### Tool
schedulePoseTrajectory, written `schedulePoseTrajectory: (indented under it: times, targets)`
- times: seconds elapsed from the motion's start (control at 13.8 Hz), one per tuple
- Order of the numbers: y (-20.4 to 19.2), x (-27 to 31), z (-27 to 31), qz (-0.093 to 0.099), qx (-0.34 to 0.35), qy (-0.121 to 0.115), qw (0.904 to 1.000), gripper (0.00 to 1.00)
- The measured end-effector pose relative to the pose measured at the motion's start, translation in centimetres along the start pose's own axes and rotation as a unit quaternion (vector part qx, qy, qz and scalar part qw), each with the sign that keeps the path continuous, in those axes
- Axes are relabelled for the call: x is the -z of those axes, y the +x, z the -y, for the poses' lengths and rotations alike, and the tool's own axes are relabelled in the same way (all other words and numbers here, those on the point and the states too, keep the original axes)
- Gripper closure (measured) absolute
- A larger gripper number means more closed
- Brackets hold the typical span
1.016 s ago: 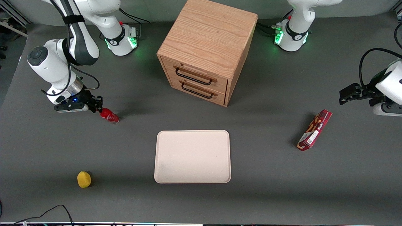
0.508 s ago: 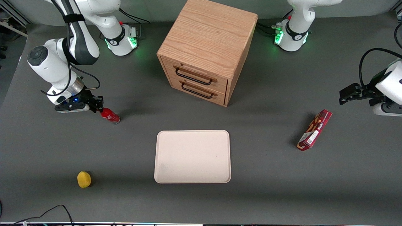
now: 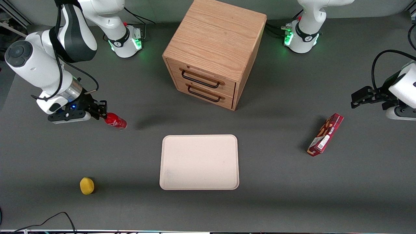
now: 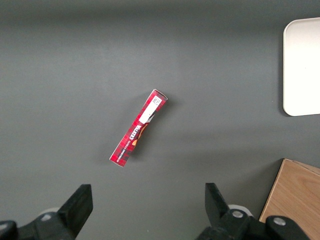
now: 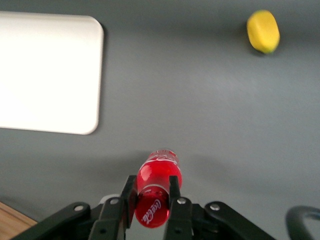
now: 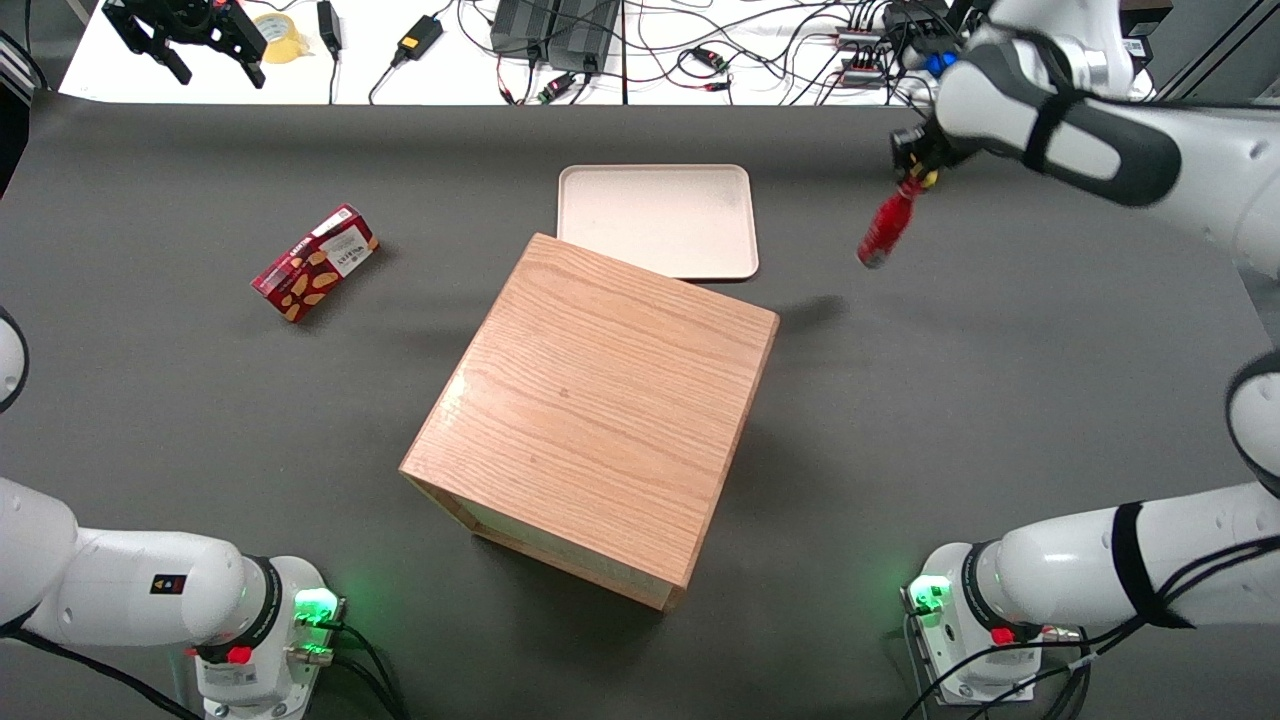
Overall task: Place coke bottle on tray
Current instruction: 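Carry the bottle to the white tray's edge with the right gripper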
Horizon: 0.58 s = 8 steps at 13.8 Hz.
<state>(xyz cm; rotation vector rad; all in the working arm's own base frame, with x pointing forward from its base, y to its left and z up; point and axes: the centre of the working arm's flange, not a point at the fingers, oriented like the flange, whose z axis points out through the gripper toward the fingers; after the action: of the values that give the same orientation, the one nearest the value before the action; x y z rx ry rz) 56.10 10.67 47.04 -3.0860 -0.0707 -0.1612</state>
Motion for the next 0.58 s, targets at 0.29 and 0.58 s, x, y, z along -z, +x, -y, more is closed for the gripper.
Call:
schedulePoseTrajectory:
  times: [0.29, 0.58]
  targets:
    - [5.8, -1.9, 7.1, 0.000, -0.015, 0.027, 0.9995, 0.70]
    - [10.5, -6.4, 14.1, -0.006, -0.020, 0.036, 0.9991, 0.70]
